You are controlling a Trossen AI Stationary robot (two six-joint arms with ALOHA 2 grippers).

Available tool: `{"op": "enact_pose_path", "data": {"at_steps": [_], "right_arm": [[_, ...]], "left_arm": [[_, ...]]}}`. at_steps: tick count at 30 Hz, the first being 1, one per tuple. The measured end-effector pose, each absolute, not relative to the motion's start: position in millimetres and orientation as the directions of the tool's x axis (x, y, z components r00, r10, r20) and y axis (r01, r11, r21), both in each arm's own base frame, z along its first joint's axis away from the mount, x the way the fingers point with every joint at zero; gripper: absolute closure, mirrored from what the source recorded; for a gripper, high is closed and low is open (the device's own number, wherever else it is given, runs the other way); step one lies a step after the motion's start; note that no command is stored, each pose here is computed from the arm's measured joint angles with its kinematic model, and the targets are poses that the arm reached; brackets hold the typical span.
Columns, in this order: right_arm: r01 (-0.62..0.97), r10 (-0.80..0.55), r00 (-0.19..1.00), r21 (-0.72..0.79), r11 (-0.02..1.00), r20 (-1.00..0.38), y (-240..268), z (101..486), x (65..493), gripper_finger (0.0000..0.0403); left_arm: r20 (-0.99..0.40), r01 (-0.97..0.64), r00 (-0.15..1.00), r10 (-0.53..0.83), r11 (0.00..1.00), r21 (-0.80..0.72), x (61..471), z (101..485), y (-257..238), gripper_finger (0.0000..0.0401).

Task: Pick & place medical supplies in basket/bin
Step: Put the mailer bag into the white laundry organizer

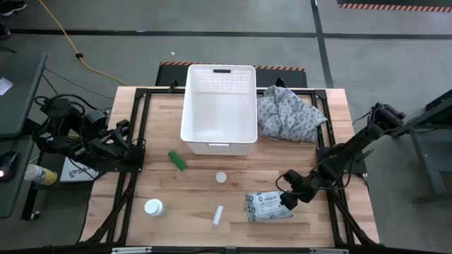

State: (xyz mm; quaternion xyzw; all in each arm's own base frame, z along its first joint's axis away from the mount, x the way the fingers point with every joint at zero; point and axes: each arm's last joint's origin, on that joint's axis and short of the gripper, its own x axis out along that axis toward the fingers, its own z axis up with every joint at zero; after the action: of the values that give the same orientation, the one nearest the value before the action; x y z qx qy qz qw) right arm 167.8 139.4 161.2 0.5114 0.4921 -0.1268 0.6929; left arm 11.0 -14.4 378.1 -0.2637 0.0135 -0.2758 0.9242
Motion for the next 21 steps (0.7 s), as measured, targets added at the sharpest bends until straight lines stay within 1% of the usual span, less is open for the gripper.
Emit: {"op": "enact_pose_path", "data": {"at_steps": [10,21], "right_arm": [[0.723,0.303,0.439,0.533,0.439,-0.846,141.8,149.0,170.2,0.0148],[0.728,0.296,0.438,0.528,0.438,-0.849,148.1,136.7,177.9,0.0148]], "left_arm": [[0.121,0.503,0.847,-0.517,0.709,-0.495,11.0,378.1,-14.4,0.0180],[0.109,0.496,0.849,-0.517,0.709,-0.501,11.1,376.8,-14.4,0.0180]]}}
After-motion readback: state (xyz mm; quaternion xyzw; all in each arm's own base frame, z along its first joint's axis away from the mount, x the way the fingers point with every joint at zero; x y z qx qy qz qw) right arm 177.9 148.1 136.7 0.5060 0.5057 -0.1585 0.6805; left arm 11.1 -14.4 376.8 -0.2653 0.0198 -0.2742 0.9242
